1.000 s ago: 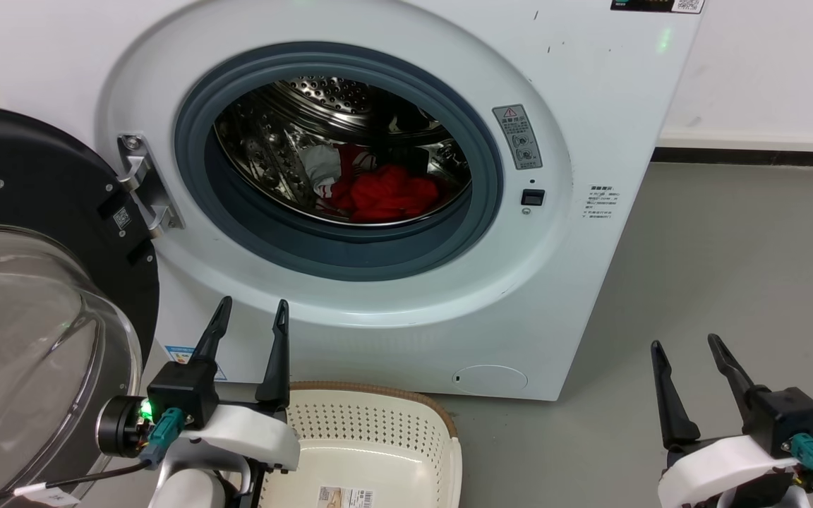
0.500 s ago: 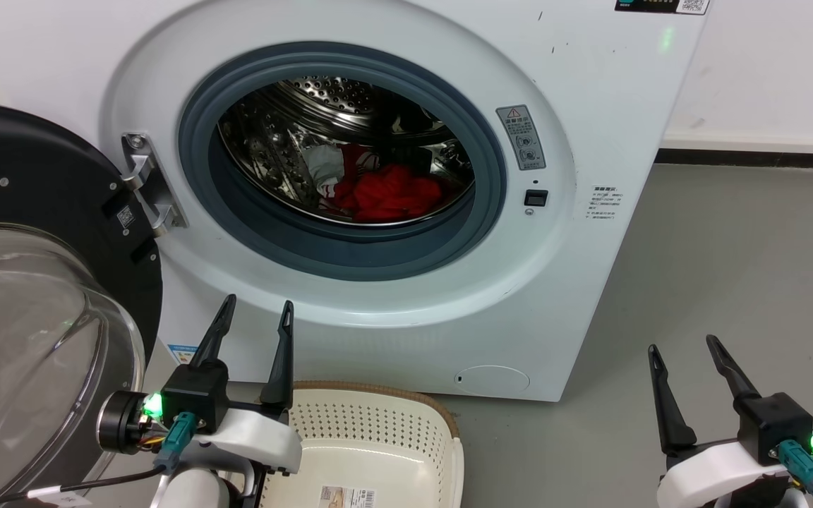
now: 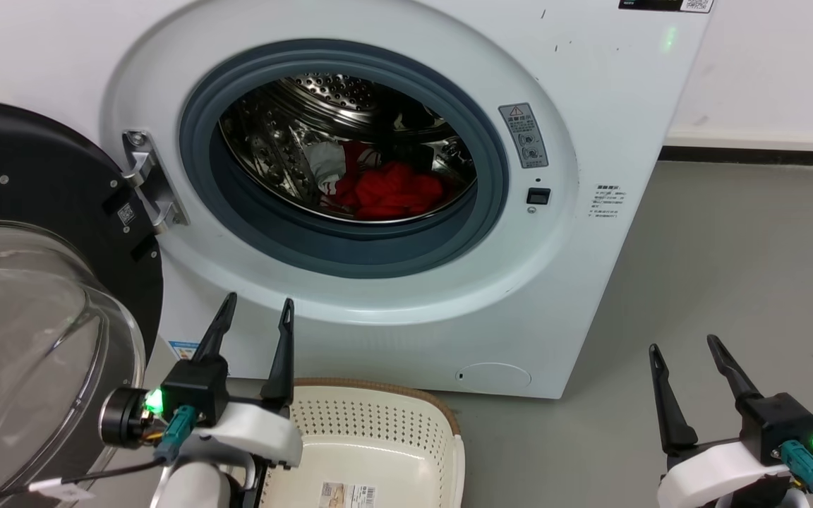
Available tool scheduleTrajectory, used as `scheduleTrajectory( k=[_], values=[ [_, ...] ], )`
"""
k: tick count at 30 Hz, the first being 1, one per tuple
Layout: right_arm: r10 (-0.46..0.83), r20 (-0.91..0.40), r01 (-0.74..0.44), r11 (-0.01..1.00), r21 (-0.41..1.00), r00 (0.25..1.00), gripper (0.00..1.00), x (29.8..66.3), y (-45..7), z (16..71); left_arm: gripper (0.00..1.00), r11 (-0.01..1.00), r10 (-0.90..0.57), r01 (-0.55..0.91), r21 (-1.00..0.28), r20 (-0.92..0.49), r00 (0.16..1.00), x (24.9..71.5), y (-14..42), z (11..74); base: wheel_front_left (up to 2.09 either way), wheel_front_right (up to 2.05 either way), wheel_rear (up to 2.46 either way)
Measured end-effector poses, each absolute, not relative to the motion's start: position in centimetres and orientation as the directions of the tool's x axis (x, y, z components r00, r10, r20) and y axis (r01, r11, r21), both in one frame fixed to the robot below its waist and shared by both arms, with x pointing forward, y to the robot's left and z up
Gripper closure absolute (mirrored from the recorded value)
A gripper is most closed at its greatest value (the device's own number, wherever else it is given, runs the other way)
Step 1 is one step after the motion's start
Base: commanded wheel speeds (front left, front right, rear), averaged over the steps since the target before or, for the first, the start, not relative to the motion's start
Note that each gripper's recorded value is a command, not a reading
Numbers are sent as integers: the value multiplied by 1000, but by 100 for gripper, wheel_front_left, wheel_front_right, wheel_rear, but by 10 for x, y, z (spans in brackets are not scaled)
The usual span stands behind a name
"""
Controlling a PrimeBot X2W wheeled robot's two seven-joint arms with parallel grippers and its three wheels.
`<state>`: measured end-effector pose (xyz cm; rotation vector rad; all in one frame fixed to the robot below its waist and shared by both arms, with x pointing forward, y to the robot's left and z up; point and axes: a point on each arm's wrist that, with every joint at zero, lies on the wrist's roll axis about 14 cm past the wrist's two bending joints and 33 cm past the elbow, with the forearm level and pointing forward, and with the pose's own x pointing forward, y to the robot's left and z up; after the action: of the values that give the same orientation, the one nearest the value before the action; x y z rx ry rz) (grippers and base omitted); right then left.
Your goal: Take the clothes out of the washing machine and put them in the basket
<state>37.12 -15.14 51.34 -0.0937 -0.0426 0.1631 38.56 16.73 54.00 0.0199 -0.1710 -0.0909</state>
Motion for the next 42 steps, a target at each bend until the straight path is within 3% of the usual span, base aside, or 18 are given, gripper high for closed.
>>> scheduleTrajectory(
  k=[7,17,29,42],
  values=[
    [178,50,-173,980,-96,983,0,390,-146,519,0,996,-86,80,35,195,977,427,167,552,0,0,0],
    [179,25,-177,982,-67,984,0,435,-145,498,0,990,-134,122,77,181,974,547,160,542,0,0,0],
    [124,-108,-126,992,-14,986,0,459,-167,421,0,971,-229,233,54,-73,971,679,120,440,0,0,0],
    [139,-230,-132,990,44,963,0,446,-162,369,0,962,-265,270,-37,-358,895,741,90,355,0,0,0]
  ],
)
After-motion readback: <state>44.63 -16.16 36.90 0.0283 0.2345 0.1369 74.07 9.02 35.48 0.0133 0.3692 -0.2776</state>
